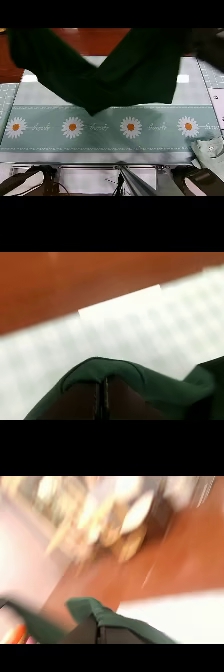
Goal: Fold the shirts.
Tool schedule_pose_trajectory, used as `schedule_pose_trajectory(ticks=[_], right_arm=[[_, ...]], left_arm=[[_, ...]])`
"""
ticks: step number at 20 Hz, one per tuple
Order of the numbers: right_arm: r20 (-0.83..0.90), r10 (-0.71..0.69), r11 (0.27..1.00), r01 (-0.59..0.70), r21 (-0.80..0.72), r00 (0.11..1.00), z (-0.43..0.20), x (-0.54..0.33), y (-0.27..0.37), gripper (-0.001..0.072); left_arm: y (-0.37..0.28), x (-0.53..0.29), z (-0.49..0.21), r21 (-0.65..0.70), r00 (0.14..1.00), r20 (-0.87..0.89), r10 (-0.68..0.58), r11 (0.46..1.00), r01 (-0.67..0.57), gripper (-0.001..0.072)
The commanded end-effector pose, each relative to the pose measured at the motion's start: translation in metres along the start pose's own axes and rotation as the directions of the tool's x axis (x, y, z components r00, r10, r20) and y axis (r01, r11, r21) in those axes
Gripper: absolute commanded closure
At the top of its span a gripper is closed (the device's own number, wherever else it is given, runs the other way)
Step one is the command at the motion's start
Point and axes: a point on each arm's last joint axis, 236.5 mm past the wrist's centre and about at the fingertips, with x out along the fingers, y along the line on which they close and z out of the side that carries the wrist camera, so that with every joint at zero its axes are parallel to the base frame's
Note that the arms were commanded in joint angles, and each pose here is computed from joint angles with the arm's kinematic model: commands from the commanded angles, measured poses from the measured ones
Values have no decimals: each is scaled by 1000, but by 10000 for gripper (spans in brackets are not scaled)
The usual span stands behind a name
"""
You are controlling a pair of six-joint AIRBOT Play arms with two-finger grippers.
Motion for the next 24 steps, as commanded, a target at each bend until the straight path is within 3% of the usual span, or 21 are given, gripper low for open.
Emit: schedule_pose_trajectory(ticks=[1,4,7,9,14,19,22,24], right_arm=[[216,-156,956,202,-213,964,93,-79,15,688],[302,-335,848,425,-316,893,128,-129,10,688],[340,-488,714,592,-374,804,138,-167,-1,688],[314,-538,657,622,-425,782,130,-182,1,688],[203,-596,622,606,-496,777,99,-205,17,688],[90,-643,622,587,-519,760,68,-218,17,688],[-168,-755,610,584,-536,634,27,-223,-29,688],[-268,-744,645,552,-529,612,20,-201,-54,689]], left_arm=[[-28,-111,60,92,942,296,160,976,-195,685],[-28,-175,60,68,868,372,328,923,-378,685],[-50,-206,50,90,851,397,344,908,-409,685],[-65,-221,38,93,855,391,341,910,-405,685],[-97,-241,-3,132,892,314,324,916,-379,685],[-127,-227,-39,146,963,169,208,962,-233,686],[-108,-195,-75,74,982,-56,179,982,-175,686],[-83,-159,-96,4,969,-200,144,989,-146,686]])
